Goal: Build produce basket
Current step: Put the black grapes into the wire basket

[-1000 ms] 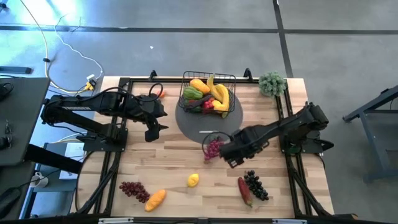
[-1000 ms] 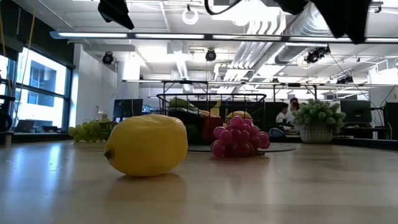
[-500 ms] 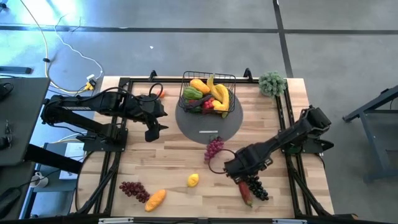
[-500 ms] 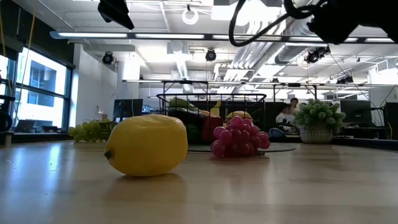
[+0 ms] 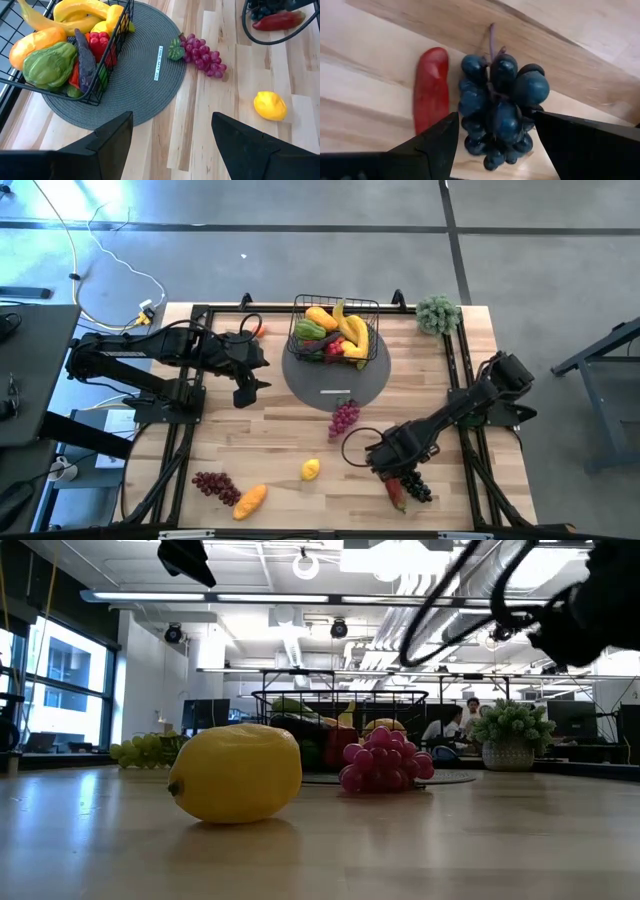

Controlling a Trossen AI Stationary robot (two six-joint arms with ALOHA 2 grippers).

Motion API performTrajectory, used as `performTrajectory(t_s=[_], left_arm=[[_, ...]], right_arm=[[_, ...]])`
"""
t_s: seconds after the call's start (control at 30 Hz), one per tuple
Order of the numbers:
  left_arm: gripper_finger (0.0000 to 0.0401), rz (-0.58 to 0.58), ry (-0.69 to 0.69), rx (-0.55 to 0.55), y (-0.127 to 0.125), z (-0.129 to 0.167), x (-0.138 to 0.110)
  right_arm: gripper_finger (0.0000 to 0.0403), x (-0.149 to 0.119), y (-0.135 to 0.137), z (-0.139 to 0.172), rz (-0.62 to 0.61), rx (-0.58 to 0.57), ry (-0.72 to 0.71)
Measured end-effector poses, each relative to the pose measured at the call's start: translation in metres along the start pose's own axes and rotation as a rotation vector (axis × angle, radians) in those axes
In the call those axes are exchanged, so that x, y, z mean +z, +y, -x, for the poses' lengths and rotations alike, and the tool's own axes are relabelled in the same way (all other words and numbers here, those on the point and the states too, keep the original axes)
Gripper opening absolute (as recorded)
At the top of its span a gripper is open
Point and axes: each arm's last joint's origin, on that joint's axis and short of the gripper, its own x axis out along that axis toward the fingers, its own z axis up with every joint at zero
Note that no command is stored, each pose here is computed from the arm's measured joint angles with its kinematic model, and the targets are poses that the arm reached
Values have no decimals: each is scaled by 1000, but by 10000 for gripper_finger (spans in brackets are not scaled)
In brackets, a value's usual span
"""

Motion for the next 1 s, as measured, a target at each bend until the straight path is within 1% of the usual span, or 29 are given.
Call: performTrajectory(t_s=[0.13,0.23,0.33,0.4,0.47,0.57,0.7,0.77,0.9,1.0], left_arm=[[259,0,0,0,0,0,0],[259,0,0,0,0,0,0],[259,0,0,0,0,0,0],[259,0,0,0,0,0,0],[259,0,-1,0,0,0,0],[259,0,-1,1,0,0,0],[259,-1,-4,28,1,0,0],[259,-1,-5,38,1,0,0],[259,-1,-7,48,1,0,0],[259,-1,-7,49,1,0,0]], right_arm=[[243,2,-5,-15,-16,5,3],[243,5,-10,-24,-57,4,4],[231,7,-13,-31,-82,7,8],[210,8,-14,-32,-89,7,17],[177,8,-14,-33,-90,9,30],[112,8,-14,-33,-91,6,32],[25,8,-15,-33,-90,6,32],[11,8,-15,-32,-90,8,29],[24,8,-16,-26,-113,31,-2],[11,8,-19,-17,-145,70,-55]])
